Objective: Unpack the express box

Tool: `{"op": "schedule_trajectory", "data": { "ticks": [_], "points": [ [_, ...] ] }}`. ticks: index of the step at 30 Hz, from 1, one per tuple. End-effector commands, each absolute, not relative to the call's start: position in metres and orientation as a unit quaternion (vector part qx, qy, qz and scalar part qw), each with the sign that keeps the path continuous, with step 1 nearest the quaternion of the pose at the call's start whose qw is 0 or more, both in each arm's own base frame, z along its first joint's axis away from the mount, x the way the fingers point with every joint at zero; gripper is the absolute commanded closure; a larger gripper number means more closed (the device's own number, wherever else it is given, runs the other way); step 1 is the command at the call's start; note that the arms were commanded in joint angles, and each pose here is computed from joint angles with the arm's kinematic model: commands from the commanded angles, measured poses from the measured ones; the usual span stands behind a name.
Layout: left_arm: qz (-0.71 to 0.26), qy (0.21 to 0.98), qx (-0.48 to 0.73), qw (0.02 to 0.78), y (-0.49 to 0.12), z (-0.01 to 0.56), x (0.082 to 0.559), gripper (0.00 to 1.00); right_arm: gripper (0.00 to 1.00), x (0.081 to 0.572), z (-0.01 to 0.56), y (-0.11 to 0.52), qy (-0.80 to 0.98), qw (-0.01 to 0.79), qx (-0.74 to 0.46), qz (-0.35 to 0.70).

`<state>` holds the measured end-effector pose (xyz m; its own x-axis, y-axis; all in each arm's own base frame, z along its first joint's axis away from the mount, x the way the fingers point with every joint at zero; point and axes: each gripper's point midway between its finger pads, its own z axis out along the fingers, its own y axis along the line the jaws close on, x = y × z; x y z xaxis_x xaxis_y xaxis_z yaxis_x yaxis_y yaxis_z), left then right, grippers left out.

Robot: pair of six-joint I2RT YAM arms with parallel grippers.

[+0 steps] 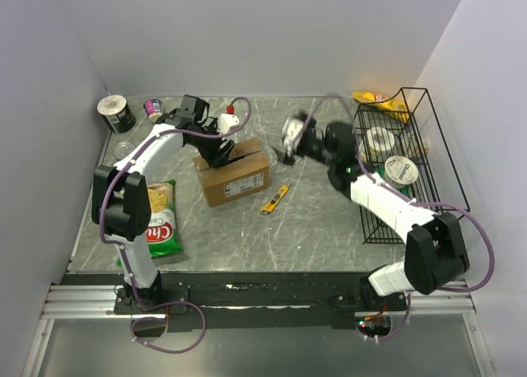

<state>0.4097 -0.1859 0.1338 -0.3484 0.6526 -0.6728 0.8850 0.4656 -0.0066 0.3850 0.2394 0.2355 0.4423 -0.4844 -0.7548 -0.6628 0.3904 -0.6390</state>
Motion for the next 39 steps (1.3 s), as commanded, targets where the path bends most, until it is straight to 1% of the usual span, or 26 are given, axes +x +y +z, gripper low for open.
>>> {"op": "schedule_trajectory", "data": {
  "ticks": [1, 2, 3, 4, 5, 8, 9, 11, 12, 14, 15, 19, 23, 24, 26, 28, 29, 30, 31, 32, 33, 36, 39],
  "points": [
    [-0.161, 0.776, 0.503, 0.345, -0.191, 0.16, 0.414, 0.32, 0.0, 0.395, 0.26, 0.27, 0.653, 0.587, -0.414, 0.24],
    [-0.165, 0.776, 0.5, 0.347, -0.193, 0.162, 0.415, 0.34, 0.0, 0.397, 0.255, 0.276, 0.686, 0.56, -0.377, 0.271],
    [-0.168, 0.776, 0.499, 0.347, -0.194, 0.164, 0.414, 0.36, 0.0, 0.407, 0.237, 0.285, 0.709, 0.534, -0.362, 0.285],
    [-0.171, 0.777, 0.497, 0.347, -0.196, 0.165, 0.413, 0.37, 0.0, 0.414, 0.253, 0.293, 0.704, 0.538, -0.354, 0.299],
    [-0.174, 0.779, 0.493, 0.347, -0.197, 0.165, 0.412, 0.39, 0.0, 0.415, 0.249, 0.3, 0.714, 0.524, -0.341, 0.314],
    [-0.185, 0.783, 0.486, 0.342, -0.199, 0.165, 0.409, 0.49, 0.0, 0.413, 0.23, 0.319, 0.714, 0.507, -0.36, 0.323],
    [-0.188, 0.785, 0.483, 0.339, -0.199, 0.164, 0.408, 0.56, 0.0, 0.415, 0.223, 0.319, 0.716, 0.505, -0.362, 0.319],
    [-0.199, 0.789, 0.474, 0.336, -0.202, 0.164, 0.406, 0.62, 0.0, 0.408, 0.207, 0.318, 0.723, 0.492, -0.368, 0.317],
    [-0.204, 0.79, 0.471, 0.335, -0.203, 0.164, 0.406, 0.68, 0.0, 0.407, 0.204, 0.316, 0.725, 0.491, -0.367, 0.314],
    [-0.216, 0.792, 0.464, 0.333, -0.207, 0.166, 0.404, 0.73, 0.0, 0.401, 0.184, 0.311, 0.736, 0.472, -0.377, 0.304],
    [-0.219, 0.792, 0.461, 0.334, -0.208, 0.168, 0.404, 0.76, 0.0, 0.4, 0.18, 0.308, 0.741, 0.47, -0.377, 0.299],
    [-0.266, 0.786, 0.439, 0.345, -0.215, 0.192, 0.401, 0.81, 0.0, 0.395, 0.158, 0.299, 0.752, 0.456, -0.388, 0.276],
    [-0.378, 0.764, 0.407, 0.329, -0.22, 0.222, 0.389, 0.83, 0.0, 0.395, 0.148, 0.293, 0.756, 0.455, -0.394, 0.257],
    [-0.427, 0.746, 0.394, 0.326, -0.219, 0.232, 0.385, 0.84, 0.0, 0.395, 0.148, 0.291, 0.756, 0.456, -0.394, 0.254],
    [-0.482, 0.739, 0.352, 0.313, -0.217, 0.242, 0.382, 0.84, 0.0, 0.395, 0.139, 0.287, 0.761, 0.453, -0.394, 0.245],
    [-0.541, 0.723, 0.312, 0.295, -0.213, 0.248, 0.378, 0.8, 0.0, 0.394, 0.136, 0.286, 0.762, 0.454, -0.395, 0.24],
    [-0.554, 0.723, 0.297, 0.287, -0.211, 0.248, 0.377, 0.75, 0.0, 0.393, 0.135, 0.286, 0.762, 0.452, -0.396, 0.24],
    [-0.562, 0.722, 0.287, 0.286, -0.209, 0.249, 0.377, 0.61, 0.0, 0.393, 0.135, 0.286, 0.763, 0.452, -0.395, 0.24],
    [-0.573, 0.721, 0.276, 0.273, -0.209, 0.245, 0.373, 0.54, 0.0, 0.393, 0.136, 0.286, 0.762, 0.453, -0.396, 0.239],
    [-0.565, 0.723, 0.279, 0.284, -0.208, 0.244, 0.376, 0.48, 0.0, 0.393, 0.135, 0.286, 0.763, 0.453, -0.396, 0.237],
    [-0.55, 0.729, 0.283, 0.293, -0.208, 0.242, 0.378, 0.36, 0.0, 0.394, 0.135, 0.286, 0.764, 0.452, -0.395, 0.237],
    [-0.499, 0.751, 0.289, 0.321, -0.202, 0.234, 0.392, 0.27, 0.0, 0.399, 0.134, 0.289, 0.77, 0.449, -0.384, 0.239],
    [-0.432, 0.782, 0.28, 0.352, -0.19, 0.225, 0.415, 0.21, 0.0, 0.402, 0.138, 0.294, 0.775, 0.446, -0.374, 0.248]
  ]
}}
